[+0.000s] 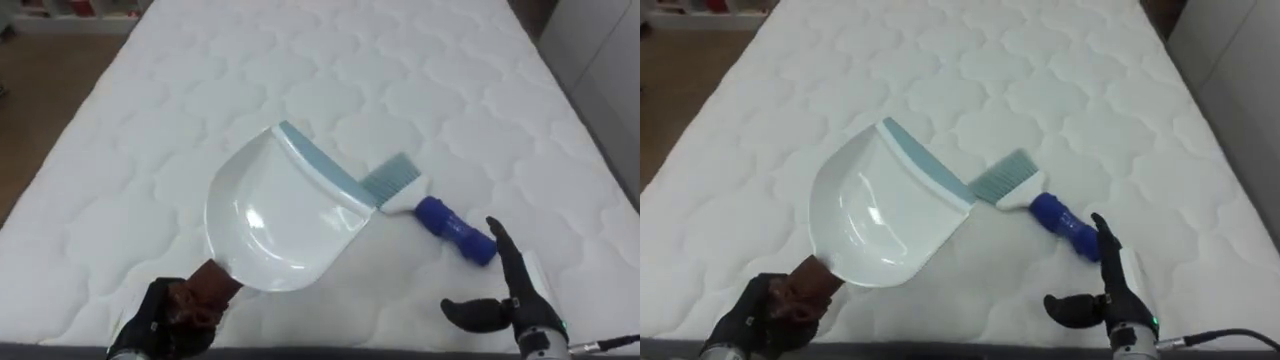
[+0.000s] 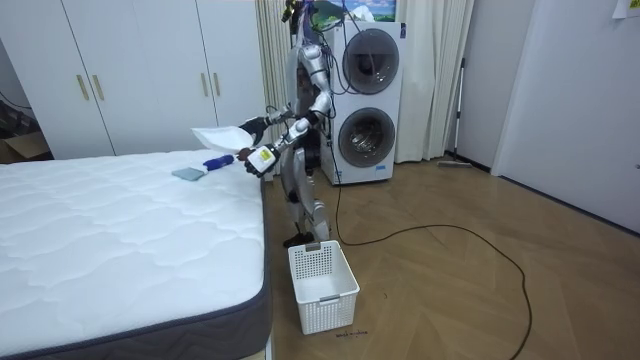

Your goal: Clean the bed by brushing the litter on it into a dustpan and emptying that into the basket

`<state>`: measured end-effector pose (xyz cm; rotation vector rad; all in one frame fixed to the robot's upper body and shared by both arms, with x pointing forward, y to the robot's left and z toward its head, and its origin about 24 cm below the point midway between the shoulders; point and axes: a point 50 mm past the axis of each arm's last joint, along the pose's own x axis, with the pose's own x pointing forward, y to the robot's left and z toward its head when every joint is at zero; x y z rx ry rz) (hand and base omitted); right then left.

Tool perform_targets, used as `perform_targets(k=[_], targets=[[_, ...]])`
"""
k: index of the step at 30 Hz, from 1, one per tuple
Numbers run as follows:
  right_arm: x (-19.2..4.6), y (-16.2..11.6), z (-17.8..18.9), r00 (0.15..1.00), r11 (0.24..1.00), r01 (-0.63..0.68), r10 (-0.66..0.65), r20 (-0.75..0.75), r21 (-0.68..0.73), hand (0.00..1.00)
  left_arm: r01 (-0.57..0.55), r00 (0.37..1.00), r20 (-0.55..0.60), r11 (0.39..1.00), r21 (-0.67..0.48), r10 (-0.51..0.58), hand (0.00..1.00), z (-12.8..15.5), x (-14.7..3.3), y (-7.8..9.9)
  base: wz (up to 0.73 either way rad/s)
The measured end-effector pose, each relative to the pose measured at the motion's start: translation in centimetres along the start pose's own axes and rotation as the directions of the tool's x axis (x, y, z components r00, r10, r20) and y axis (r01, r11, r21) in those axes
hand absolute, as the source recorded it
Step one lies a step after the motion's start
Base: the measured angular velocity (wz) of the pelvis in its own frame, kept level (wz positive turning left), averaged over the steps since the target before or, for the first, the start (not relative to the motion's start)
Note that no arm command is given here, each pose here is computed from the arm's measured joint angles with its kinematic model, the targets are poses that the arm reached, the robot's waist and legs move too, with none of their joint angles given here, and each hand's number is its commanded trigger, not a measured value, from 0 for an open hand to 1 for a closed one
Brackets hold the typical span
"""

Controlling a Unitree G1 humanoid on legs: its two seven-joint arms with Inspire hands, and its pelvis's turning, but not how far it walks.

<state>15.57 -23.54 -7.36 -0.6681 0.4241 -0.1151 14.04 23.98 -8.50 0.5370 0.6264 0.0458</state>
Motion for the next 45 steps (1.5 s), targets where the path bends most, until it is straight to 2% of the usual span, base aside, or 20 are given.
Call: perform_targets(k=[1,8,11,17,20,23,25,31,38,41,43,45], targets=[[0.0,0.0,-0.3,1.000,1.000,-0.003,0.003,-0.015,-0.005,0.00,0.003,1.000,-0.012,1.000,0.000,-0.003,0.00,-0.3,0.0,-0.1,-0.13],[0.0,0.5,-1.4,0.997,1.000,-0.022,0.021,-0.077,-0.015,0.00,-0.005,0.998,-0.069,0.997,-0.083,-0.001,0.00,-1.3,0.2,-0.4,-0.14],[0.0,1.3,-2.4,0.988,0.999,-0.045,0.041,-0.149,-0.019,0.00,-0.013,0.993,-0.117,0.995,-0.100,0.001,0.00,-2.2,0.4,-0.4,-0.50],[-1.3,1.8,-5.1,0.953,0.998,-0.057,0.063,-0.297,0.029,0.00,-0.096,0.985,-0.161,0.979,-0.180,0.067,0.00,-2.9,0.4,0.2,-0.01],[-1.8,1.5,-6.4,0.930,0.998,-0.038,0.054,-0.365,0.051,0.00,-0.143,0.971,-0.224,0.959,-0.246,0.087,0.00,-4.1,0.1,0.2,0.04],[-2.6,1.3,-7.7,0.903,0.998,-0.037,0.057,-0.426,0.055,0.00,-0.252,0.931,-0.335,0.919,-0.303,0.144,0.00,-6.1,-0.6,0.5,0.02],[-3.1,1.3,-8.5,0.883,0.998,-0.037,0.060,-0.466,0.057,0.00,-0.342,0.882,-0.437,0.879,-0.332,0.178,0.00,-8.0,-1.5,0.8,-0.02],[-4.6,1.4,-10.2,0.820,0.996,-0.031,0.076,-0.567,0.089,0.00,-0.476,0.777,-0.593,0.814,-0.334,0.211,0.00,-10.8,-3.6,0.8,-0.02],[-6.7,2.4,-12.0,0.730,0.994,-0.057,0.109,-0.674,0.098,0.00,-0.521,0.699,-0.691,0.794,-0.314,0.185,0.00,-12.8,-5.5,-0.1,0.00],[-8.3,2.5,-13.3,0.657,0.990,-0.109,0.143,-0.740,0.094,0.00,-0.533,0.625,-0.768,0.795,-0.290,0.138,0.00,-14.4,-6.9,-0.7,0.00],[-9.8,2.8,-14.2,0.580,0.979,-0.169,0.193,-0.792,0.115,0.00,-0.511,0.558,-0.826,0.815,-0.273,0.073,0.00,-15.8,-8.7,-1.5,0.00],[-10.6,2.9,-14.7,0.528,0.970,-0.199,0.227,-0.818,0.140,0.00,-0.489,0.521,-0.853,0.828,-0.275,0.024,0.00,-16.4,-9.7,-2.1,0.00]])
